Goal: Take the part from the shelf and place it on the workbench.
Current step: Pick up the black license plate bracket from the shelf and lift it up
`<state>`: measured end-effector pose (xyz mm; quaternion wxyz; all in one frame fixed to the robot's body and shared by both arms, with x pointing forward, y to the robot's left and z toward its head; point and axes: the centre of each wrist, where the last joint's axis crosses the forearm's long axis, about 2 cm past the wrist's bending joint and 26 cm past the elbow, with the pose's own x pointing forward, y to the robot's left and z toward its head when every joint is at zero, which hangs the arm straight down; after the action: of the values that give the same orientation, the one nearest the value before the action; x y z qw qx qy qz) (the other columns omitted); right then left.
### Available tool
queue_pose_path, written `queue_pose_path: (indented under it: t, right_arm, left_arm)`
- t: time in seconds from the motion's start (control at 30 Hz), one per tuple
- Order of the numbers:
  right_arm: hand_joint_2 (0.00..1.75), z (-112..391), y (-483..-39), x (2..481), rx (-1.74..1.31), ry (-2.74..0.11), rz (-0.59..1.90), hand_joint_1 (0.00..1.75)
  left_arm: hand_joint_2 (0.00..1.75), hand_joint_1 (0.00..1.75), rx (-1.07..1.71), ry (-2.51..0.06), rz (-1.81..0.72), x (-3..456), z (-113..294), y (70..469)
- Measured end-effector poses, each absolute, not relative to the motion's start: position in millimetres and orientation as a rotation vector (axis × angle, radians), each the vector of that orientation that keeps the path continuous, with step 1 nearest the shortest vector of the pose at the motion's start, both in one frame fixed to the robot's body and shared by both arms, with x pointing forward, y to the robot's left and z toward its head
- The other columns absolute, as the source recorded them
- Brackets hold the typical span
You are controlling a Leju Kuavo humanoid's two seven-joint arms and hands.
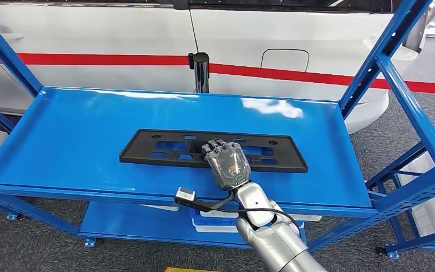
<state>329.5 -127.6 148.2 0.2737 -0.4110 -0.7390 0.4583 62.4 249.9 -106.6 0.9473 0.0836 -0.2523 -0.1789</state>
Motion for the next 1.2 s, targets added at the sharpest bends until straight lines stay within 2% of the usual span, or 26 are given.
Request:
queue_pose_path:
  t: [0.13,0.4,0.47,0.6,0.7,0.83,1.0,1.2]
  right_arm:
    - [1.75,154.8,-131.9,332.5,-0.994,-2.07,1.105,1.75]
    - [1.75,200.4,-150.5,344.4,-0.751,-2.318,0.61,1.75]
    - [1.75,208.6,-156.0,345.1,-0.609,-2.351,0.471,1.75]
    - [1.75,232.1,-169.8,348.0,-0.084,-2.368,0.094,1.75]
    - [1.75,249.3,-182.3,347.8,0.064,-2.39,-0.062,1.75]
    - [1.75,260.6,-190.1,345.7,0.049,-2.442,-0.066,1.75]
    - [1.75,265.9,-192.6,345.3,0.104,-2.445,-0.084,1.75]
    - [1.75,269.0,-191.3,341.8,0.191,-2.456,-0.081,1.75]
  left_arm:
    - [0.0,0.0,0.182,-0.517,-0.362,62.4,-106.5,250.4]
    - [0.0,0.0,0.209,-0.556,-0.342,62.3,-106.5,252.1]
    - [0.0,0.0,0.214,-0.57,-0.337,62.0,-106.5,252.5]
    - [0.0,0.0,0.211,-0.583,-0.304,64.2,-106.2,252.6]
    - [0.0,0.0,0.211,-0.581,-0.288,71.4,-105.0,250.8]
    - [1.75,0.0,0.211,-0.59,-0.275,79.5,-103.4,248.5]
    - [1.75,0.0,0.208,-0.585,-0.238,92.7,-100.3,243.4]
    - [1.75,0.0,0.201,-0.632,-0.169,153.5,-82.2,230.3]
